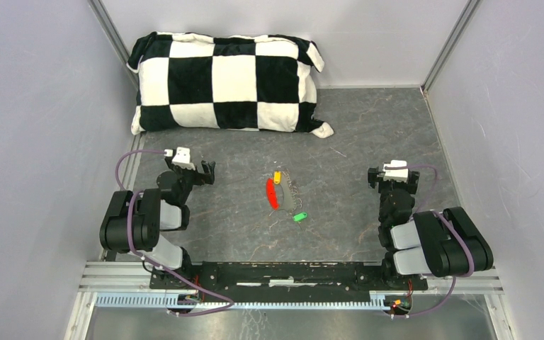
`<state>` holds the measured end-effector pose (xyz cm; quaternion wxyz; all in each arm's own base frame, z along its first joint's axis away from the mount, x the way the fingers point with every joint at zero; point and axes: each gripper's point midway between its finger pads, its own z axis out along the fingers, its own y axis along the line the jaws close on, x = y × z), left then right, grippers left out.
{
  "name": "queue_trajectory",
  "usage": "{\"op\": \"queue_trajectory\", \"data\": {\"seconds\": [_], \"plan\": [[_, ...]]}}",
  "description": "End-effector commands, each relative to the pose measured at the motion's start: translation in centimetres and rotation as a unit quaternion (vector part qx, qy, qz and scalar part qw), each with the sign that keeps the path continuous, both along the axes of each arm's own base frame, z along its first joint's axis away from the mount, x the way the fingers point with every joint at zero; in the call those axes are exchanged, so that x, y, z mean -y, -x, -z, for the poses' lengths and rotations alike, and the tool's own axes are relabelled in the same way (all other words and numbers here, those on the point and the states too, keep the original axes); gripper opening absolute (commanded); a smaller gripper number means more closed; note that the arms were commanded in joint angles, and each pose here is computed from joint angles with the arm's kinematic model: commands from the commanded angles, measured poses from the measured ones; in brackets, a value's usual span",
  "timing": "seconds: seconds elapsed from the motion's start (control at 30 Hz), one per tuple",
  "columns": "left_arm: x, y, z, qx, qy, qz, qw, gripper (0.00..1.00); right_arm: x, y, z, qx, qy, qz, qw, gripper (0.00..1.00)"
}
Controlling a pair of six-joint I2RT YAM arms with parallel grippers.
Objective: Put the keys on the keyring
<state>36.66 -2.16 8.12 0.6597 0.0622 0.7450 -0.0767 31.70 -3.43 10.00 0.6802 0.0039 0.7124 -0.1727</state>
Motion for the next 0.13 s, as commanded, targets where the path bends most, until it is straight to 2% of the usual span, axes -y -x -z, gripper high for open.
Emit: {"op": "queue_trajectory", "data": {"seconds": [0.0,0.1], "plan": [[-0.26,-0.77,-0.91,0.015,-0.006,-0.008,1.000,1.00,0.17,2.17,1.80,-0.021,-0.002,-0.004,1.000,0.98],[-0.23,-0.56,-1.13,0.020,-0.007,-0.009,1.000,1.00,0.15,2.15,1.77,-0.020,-0.002,-0.004,1.000,0.98]]}}
